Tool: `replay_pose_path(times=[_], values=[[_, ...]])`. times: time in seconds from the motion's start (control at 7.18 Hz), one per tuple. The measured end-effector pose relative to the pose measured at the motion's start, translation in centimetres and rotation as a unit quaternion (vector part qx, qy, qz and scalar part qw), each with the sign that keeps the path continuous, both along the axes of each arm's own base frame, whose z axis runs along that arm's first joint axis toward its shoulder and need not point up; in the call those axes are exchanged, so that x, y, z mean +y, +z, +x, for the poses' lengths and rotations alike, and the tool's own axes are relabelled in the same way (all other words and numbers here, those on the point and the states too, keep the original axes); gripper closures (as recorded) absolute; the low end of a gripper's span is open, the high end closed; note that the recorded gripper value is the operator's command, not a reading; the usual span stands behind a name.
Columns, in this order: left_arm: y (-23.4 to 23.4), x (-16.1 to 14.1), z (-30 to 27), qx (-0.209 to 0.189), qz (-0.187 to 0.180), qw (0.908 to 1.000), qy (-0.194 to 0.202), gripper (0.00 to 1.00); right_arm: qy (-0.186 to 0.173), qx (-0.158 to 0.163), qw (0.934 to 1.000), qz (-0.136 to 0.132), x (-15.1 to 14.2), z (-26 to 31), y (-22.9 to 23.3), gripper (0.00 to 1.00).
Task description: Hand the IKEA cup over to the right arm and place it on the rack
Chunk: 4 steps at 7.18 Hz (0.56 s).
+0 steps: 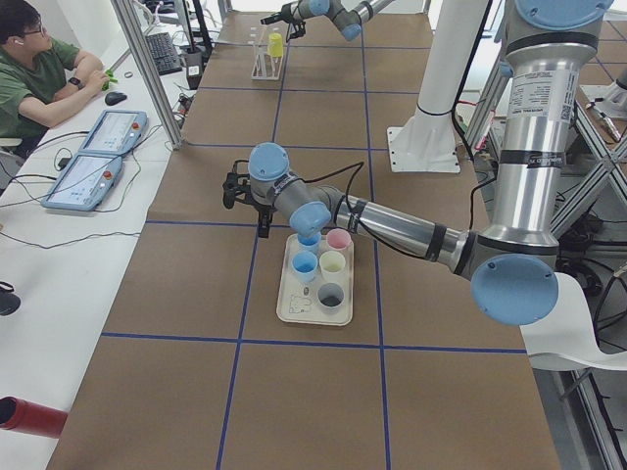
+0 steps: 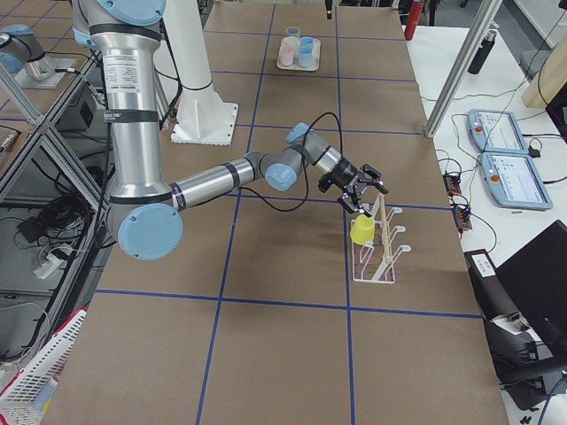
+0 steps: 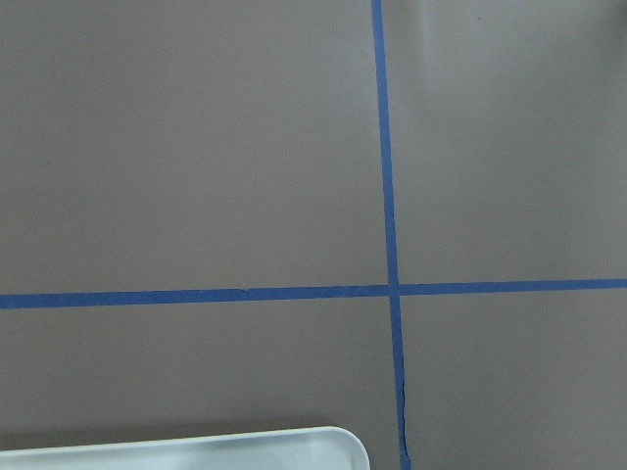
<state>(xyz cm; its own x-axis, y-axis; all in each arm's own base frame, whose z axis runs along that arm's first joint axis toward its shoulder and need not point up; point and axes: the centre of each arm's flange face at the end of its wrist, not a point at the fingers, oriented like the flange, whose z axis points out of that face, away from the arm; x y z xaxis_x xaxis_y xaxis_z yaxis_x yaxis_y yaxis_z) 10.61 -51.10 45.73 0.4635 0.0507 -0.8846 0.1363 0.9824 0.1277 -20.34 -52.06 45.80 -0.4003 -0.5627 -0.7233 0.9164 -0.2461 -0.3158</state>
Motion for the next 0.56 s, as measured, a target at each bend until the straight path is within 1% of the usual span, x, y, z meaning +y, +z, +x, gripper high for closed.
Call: replay_pose_path(times=[0.14, 0.28, 0.42, 0.56], values=[[0.0, -0.1, 0.0, -0.004, 0.004, 1.0000, -0.002, 0.00, 0.025, -0.083, 0.9962, -0.013, 0.6, 0.2, -0.6, 0.00], [0.0, -0.2, 0.0, -0.011, 0.010, 0.9999, -0.007, 0.00, 0.053, -0.180, 0.9814, -0.040, 1.2, 0.6, -1.0, 0.00], [0.0, -0.2, 0.1, -0.018, 0.020, 0.9996, -0.007, 0.00, 0.082, -0.277, 0.9541, -0.078, 1.5, 1.1, -1.4, 0.00], [0.6, 0.2, 0.1, -0.027, 0.033, 0.9991, 0.001, 0.00, 0.108, -0.362, 0.9177, -0.122, 1.7, 1.9, -1.7, 0.00]])
